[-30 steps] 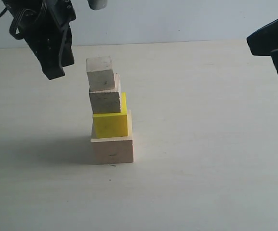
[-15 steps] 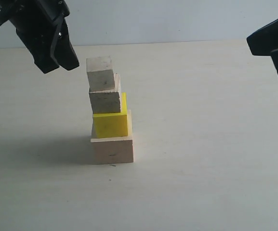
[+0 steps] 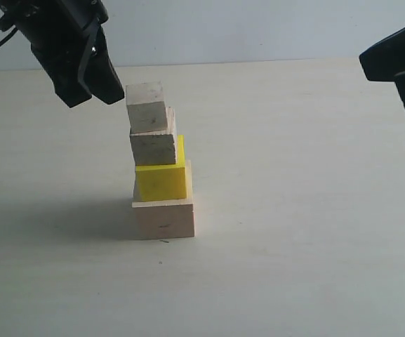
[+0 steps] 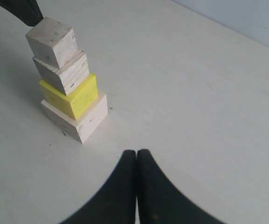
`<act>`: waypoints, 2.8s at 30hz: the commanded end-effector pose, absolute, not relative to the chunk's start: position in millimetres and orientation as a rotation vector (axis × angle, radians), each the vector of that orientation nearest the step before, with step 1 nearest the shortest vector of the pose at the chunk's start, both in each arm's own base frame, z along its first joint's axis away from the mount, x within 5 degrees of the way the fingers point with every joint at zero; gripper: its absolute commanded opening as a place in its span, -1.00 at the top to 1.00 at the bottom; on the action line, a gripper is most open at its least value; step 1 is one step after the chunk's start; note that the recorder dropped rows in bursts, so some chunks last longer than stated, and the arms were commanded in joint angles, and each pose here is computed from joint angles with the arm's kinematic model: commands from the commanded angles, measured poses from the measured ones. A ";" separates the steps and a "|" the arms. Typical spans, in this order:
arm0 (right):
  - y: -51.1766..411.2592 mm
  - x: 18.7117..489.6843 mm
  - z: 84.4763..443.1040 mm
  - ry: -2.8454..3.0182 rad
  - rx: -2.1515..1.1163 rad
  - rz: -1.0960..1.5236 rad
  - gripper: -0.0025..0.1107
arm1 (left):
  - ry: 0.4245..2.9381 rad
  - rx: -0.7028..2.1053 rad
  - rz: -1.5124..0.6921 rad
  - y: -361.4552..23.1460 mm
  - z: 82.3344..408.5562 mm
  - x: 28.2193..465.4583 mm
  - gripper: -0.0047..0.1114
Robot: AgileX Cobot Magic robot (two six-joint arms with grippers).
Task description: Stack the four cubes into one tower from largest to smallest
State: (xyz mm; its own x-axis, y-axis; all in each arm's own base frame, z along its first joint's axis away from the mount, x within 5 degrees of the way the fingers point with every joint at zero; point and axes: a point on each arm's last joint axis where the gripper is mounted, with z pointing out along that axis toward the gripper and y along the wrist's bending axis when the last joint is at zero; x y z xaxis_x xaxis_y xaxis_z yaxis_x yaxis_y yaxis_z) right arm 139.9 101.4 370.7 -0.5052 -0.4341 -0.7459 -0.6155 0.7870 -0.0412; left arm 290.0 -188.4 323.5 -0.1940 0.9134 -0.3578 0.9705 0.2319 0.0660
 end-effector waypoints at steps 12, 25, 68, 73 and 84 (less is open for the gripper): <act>100.3 139.9 369.5 2.193 -0.767 0.290 0.96 | 2.230 1.755 -0.230 -189.3 312.2 296.3 0.92; 100.2 139.8 369.4 2.194 -0.768 0.290 0.96 | 2.230 1.752 -0.243 -189.9 312.3 296.0 0.92; 100.2 139.8 369.4 2.194 -0.768 0.290 0.96 | 2.213 1.727 -0.263 -192.3 313.3 297.0 0.92; 100.2 139.8 369.4 2.194 -0.768 0.290 0.96 | 2.251 1.736 -0.217 -188.3 311.9 296.9 0.92; 100.9 141.4 376.1 2.112 -0.744 0.304 0.96 | 2.314 1.471 -0.172 -156.1 349.2 289.2 0.92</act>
State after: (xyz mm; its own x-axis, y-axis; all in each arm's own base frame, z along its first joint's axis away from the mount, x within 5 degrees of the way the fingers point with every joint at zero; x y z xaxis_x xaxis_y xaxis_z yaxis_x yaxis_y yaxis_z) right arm 140.3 101.6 371.2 -0.5006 -0.4308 -0.7509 -0.6153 0.7872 -0.0415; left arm 294.0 -169.1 333.2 -0.3119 0.8882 -0.3375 0.9247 0.3653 0.1070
